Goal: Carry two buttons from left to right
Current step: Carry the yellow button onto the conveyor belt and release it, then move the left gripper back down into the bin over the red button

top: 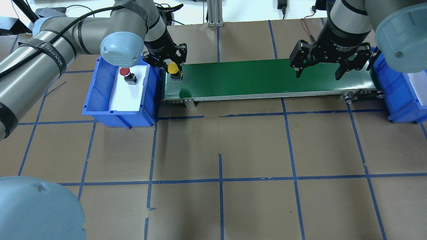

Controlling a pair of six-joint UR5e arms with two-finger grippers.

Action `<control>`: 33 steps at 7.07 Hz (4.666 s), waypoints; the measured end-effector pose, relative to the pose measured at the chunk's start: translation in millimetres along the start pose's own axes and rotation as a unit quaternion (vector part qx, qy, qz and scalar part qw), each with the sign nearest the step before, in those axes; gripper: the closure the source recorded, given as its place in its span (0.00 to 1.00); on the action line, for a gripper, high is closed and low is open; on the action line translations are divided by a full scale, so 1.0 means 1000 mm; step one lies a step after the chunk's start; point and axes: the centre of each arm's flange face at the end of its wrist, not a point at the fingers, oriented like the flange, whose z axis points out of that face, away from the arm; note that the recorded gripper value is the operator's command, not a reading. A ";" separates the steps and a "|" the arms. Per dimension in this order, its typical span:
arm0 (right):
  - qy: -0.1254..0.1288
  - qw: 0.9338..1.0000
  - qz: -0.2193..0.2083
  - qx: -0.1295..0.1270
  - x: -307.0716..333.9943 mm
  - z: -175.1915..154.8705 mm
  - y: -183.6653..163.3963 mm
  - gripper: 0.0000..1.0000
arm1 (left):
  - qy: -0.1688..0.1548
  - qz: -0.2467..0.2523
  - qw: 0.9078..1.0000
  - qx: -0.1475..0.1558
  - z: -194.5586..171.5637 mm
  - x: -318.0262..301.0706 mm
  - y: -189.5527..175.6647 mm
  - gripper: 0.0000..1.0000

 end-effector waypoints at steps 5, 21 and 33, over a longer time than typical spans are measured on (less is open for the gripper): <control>0.000 1.000 0.000 0.000 0.000 0.000 0.000 0.00 | -0.001 -0.013 1.000 0.001 0.018 0.001 -0.005 0.53; 0.000 1.000 0.000 0.000 0.000 0.000 0.000 0.00 | -0.061 0.037 0.997 0.001 0.003 -0.166 -0.048 0.00; -0.001 1.000 -0.003 0.002 -0.002 -0.002 0.000 0.00 | -0.055 0.026 0.998 -0.007 0.061 -0.183 -0.069 0.63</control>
